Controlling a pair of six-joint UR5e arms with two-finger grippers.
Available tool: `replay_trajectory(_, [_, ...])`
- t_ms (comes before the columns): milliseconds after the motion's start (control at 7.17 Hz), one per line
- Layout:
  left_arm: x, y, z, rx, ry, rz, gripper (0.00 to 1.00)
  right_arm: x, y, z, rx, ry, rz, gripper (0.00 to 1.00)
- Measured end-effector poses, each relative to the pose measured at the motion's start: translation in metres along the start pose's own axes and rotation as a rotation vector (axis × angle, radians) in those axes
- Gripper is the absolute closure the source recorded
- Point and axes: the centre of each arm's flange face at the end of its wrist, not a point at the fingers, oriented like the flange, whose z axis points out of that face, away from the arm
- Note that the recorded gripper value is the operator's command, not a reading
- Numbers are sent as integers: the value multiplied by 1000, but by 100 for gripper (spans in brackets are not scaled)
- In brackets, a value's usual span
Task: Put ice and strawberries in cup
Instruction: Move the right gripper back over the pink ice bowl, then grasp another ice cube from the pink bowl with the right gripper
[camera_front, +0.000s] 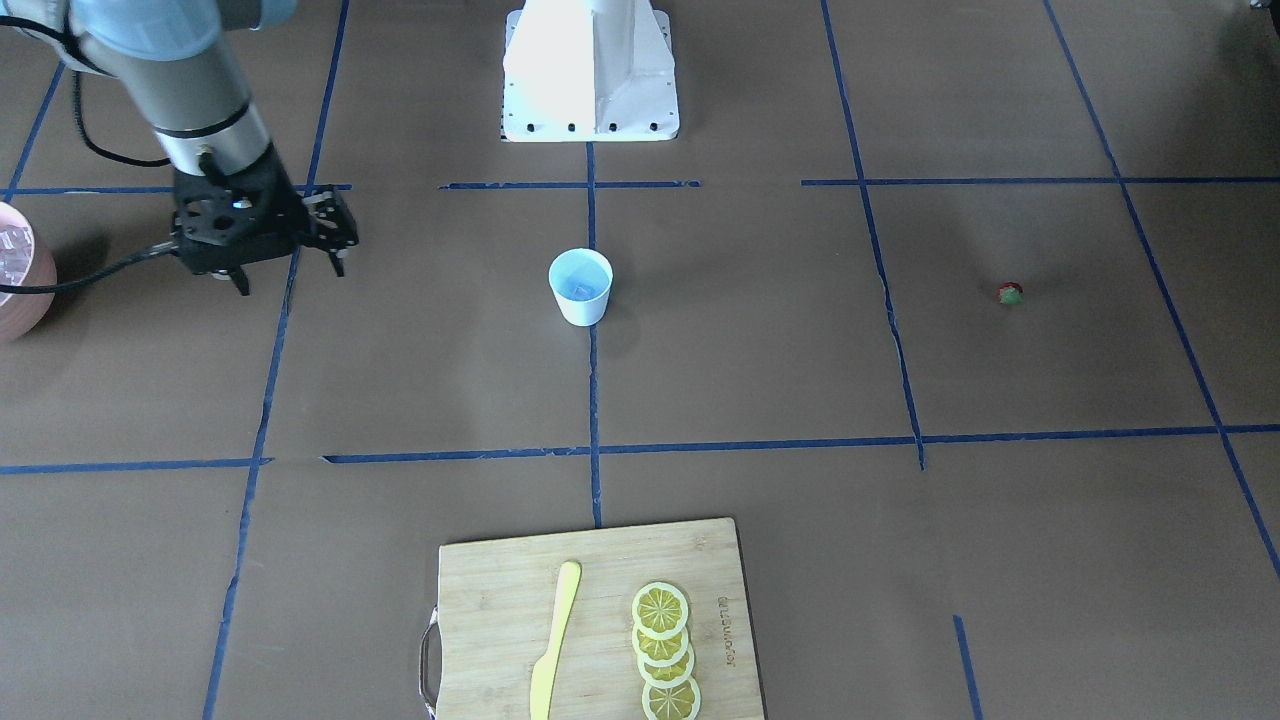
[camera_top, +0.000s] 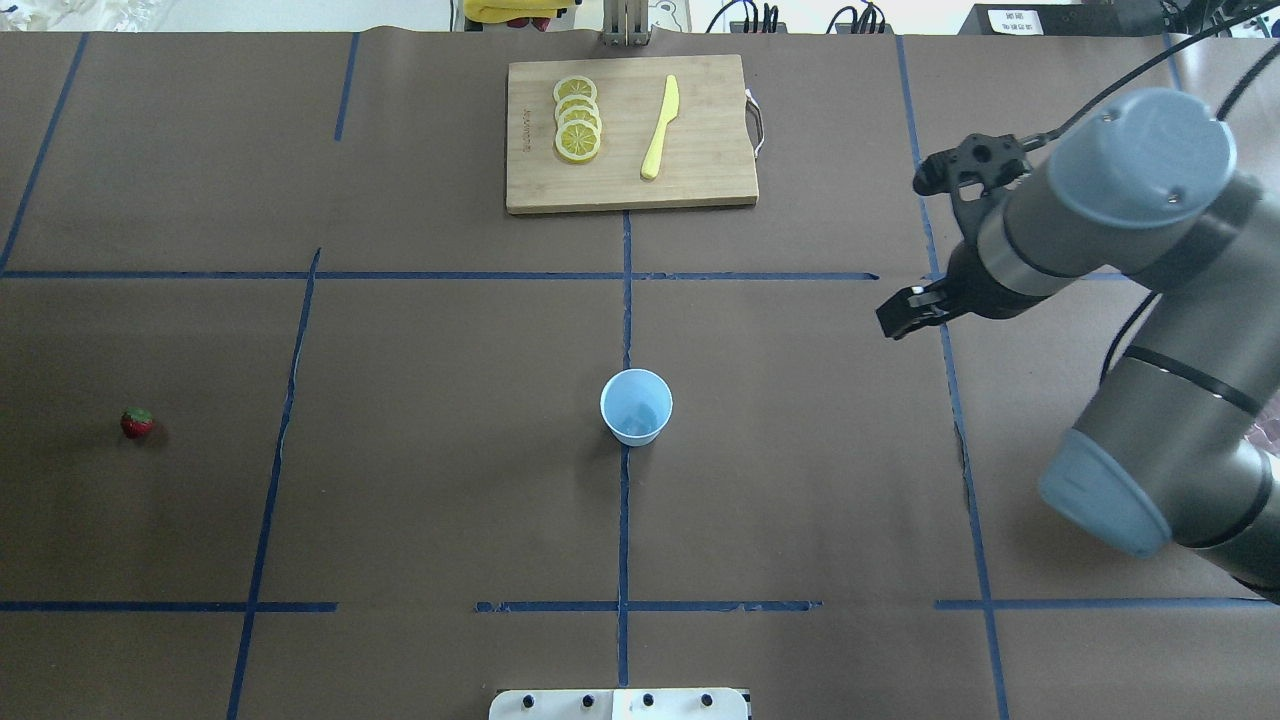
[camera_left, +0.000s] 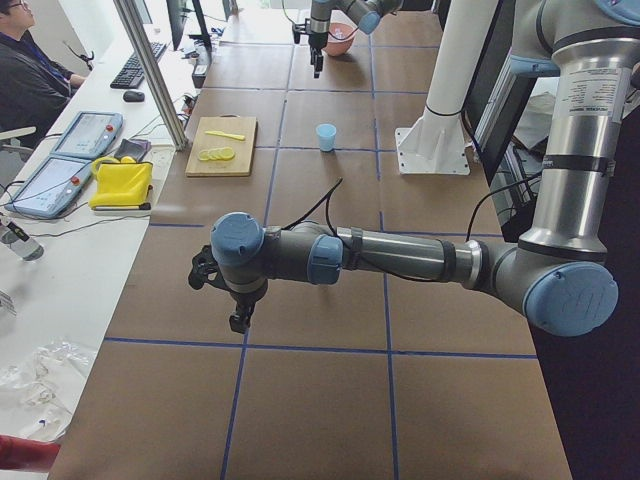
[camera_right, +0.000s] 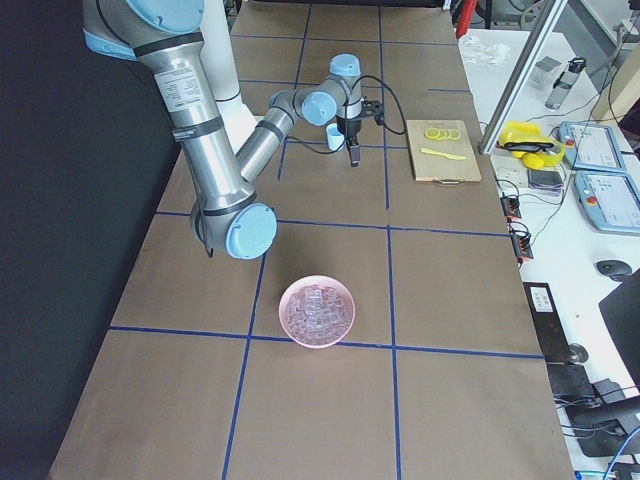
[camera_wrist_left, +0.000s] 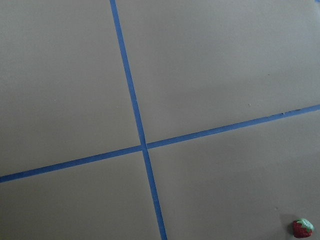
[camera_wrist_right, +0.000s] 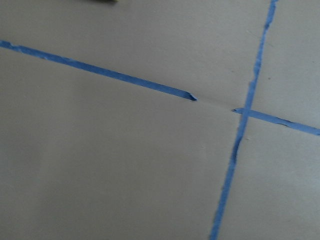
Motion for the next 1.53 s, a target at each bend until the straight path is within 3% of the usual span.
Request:
replay_trajectory(418, [2, -1, 0, 0, 1, 5, 0, 170, 74, 6, -27, -12, -179, 1])
replay_trajectory(697, [3, -1, 0, 2, 1, 7, 0, 256, 125, 3, -67, 4, -305, 1])
replay_trajectory(837, [3, -1, -1, 3, 1, 8, 0, 290, 142, 5, -83, -13, -374, 1])
replay_trajectory(1116, [4, -1, -1, 3, 0, 8, 0, 330, 159, 11, -96, -42, -525, 1])
replay_trajectory(1534, [2, -1, 0, 1, 1, 6, 0, 339, 162, 19, -110, -49, -677, 2])
